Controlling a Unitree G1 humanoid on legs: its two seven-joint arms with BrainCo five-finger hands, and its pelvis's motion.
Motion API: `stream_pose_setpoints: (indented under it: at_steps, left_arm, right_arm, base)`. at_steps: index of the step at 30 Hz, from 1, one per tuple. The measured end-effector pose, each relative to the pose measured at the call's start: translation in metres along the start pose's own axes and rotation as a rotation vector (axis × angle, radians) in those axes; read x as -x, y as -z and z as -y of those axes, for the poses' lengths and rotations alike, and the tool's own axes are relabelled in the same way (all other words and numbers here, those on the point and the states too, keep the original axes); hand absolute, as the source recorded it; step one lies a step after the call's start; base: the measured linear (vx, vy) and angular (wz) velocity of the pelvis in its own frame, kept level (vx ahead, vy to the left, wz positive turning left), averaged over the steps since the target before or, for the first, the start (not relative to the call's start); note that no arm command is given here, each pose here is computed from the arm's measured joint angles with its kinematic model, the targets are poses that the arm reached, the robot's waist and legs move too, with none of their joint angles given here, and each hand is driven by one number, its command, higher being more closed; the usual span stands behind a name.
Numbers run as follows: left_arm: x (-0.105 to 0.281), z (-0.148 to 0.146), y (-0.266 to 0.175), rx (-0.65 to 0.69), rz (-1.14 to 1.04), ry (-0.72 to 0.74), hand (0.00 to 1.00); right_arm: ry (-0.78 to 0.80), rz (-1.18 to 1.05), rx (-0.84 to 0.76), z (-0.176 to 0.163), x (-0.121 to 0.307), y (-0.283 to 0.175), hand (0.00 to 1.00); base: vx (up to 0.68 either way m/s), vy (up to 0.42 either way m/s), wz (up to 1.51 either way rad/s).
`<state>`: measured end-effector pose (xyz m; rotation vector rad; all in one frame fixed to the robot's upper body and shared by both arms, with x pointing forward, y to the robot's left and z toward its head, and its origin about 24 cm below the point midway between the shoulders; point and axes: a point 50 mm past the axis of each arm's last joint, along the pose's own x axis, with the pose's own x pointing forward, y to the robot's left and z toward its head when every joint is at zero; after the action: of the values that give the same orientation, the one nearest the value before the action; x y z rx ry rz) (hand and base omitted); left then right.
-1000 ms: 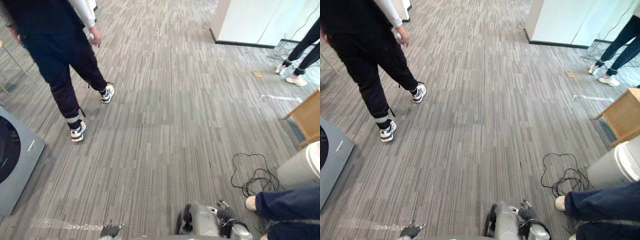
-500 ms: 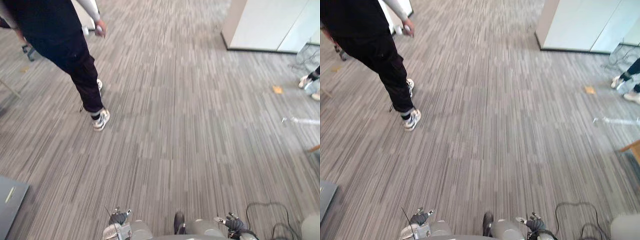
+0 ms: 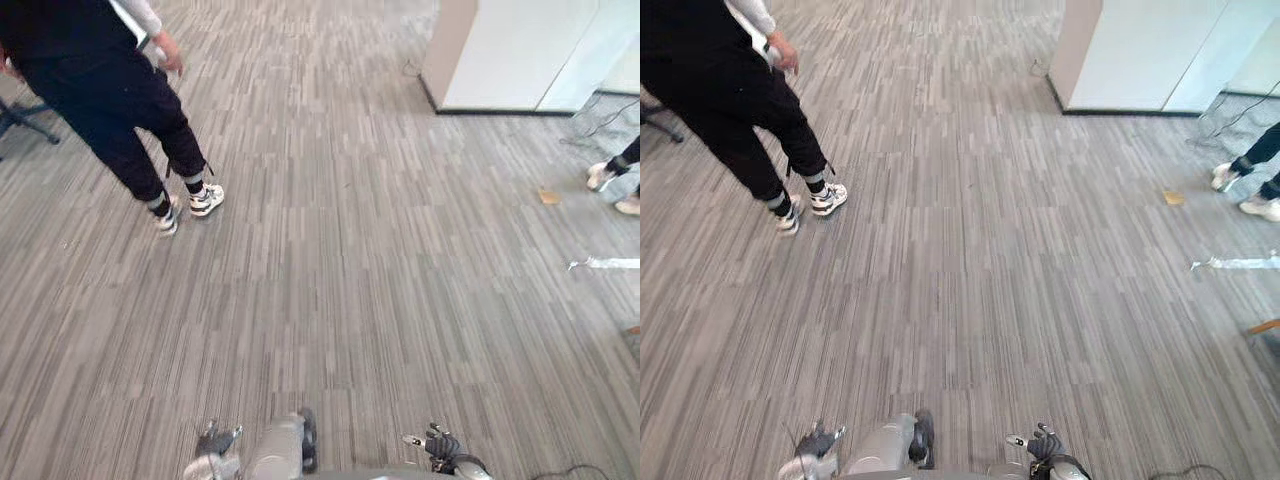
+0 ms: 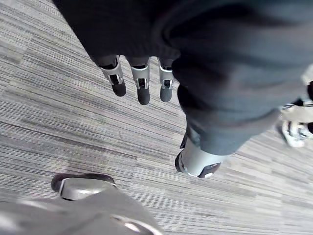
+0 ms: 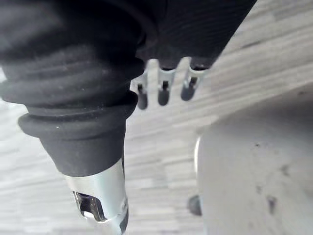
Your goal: Organize washtable
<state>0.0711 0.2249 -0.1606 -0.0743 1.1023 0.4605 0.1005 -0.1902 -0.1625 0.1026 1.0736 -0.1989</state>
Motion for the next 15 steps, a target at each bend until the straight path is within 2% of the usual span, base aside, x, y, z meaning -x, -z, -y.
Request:
stream_pose_setpoints:
  at_steps: [6,9,15]
  left_arm:
    - [0.000,0.004,-0.002,-0.012,0.004,0.012,0.00]
    - [-0.001,0.021,-0.015,-0.002,0.046,0.049,0.00]
    - [0.005,0.020,0.002,0.036,0.022,0.038,0.00]
  right_arm:
    - [0.042,0.031,-0.078,0.015,0.001,-0.006,0.00]
    - [0.108,-0.014,-0.105,0.032,0.007,0.013,0.00]
    - [0.118,-0.101,-0.108,0.034,0.018,0.044,0.00]
  base:
    - [0.44,0.078,0.28]
    - [0.48,-0.052,0.73]
    - [0.57,-0.269,0.39]
